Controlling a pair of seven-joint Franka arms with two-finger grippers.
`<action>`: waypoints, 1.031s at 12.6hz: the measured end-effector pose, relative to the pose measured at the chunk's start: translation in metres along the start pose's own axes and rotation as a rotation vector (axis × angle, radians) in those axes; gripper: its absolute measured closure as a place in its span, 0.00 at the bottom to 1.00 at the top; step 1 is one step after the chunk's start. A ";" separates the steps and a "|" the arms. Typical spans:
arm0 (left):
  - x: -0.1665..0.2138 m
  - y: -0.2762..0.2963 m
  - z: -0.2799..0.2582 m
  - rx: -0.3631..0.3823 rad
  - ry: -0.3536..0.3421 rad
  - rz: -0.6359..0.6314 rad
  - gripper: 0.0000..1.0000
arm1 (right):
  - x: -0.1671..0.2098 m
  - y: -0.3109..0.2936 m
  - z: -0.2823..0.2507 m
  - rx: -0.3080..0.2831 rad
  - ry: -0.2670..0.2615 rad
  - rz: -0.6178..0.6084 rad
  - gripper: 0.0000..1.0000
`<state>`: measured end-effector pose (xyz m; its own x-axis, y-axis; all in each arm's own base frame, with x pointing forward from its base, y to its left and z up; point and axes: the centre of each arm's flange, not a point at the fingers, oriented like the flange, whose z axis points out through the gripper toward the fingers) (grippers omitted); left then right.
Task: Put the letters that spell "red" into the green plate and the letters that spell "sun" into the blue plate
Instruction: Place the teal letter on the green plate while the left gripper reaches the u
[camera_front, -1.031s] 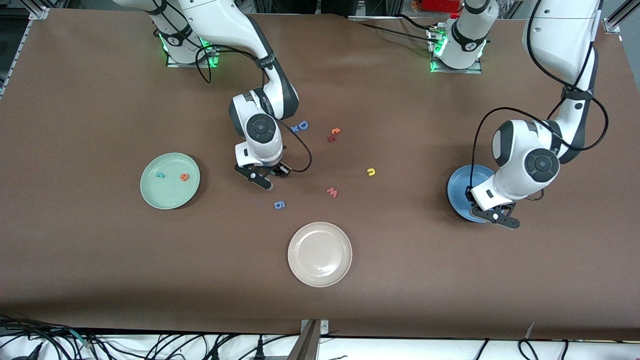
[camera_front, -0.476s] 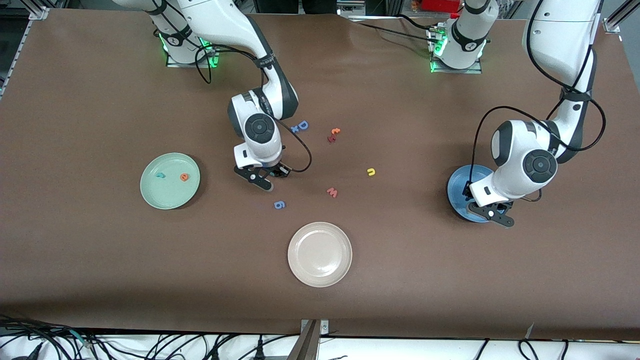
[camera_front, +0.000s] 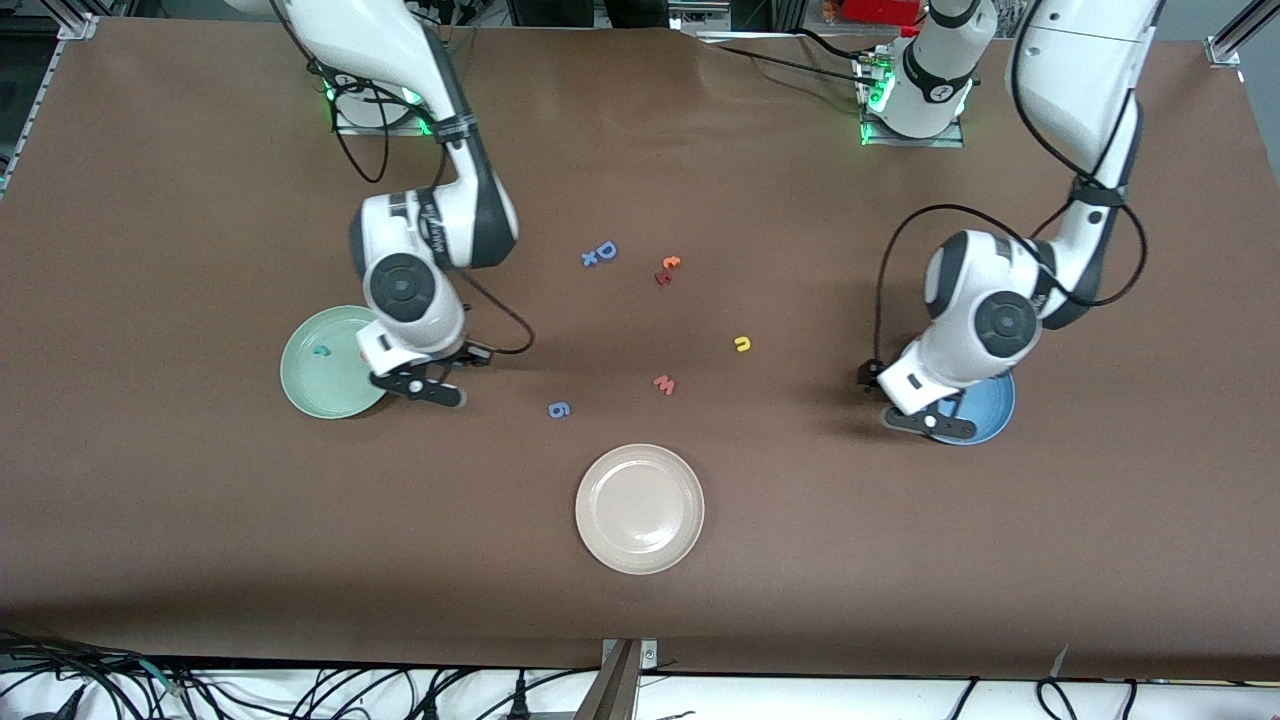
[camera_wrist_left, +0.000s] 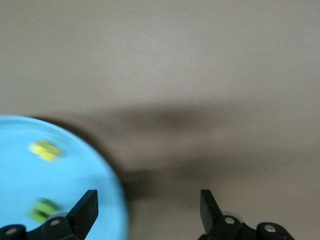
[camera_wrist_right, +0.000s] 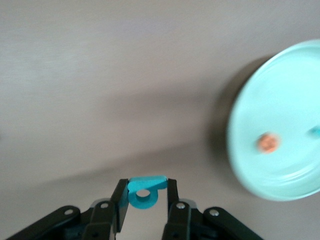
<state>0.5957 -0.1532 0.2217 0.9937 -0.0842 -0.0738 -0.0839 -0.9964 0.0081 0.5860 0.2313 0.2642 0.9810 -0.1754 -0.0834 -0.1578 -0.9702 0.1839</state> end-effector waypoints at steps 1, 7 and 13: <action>-0.005 0.026 0.000 -0.007 -0.003 -0.043 0.09 | 0.008 0.018 0.000 -0.009 -0.007 -0.038 0.65; -0.030 0.121 -0.001 0.007 0.005 0.182 0.09 | 0.058 0.144 0.034 0.026 -0.073 -0.184 0.65; -0.032 0.133 -0.004 0.001 0.023 0.701 0.11 | 0.069 0.159 0.076 0.061 -0.074 -0.194 0.65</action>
<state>0.5534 -0.2826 0.2294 0.7067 -0.7068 -0.0306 -0.7055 -0.7073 0.0452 0.6202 0.0523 0.2135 0.9831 0.0056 -0.1831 0.0240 -0.9949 0.0982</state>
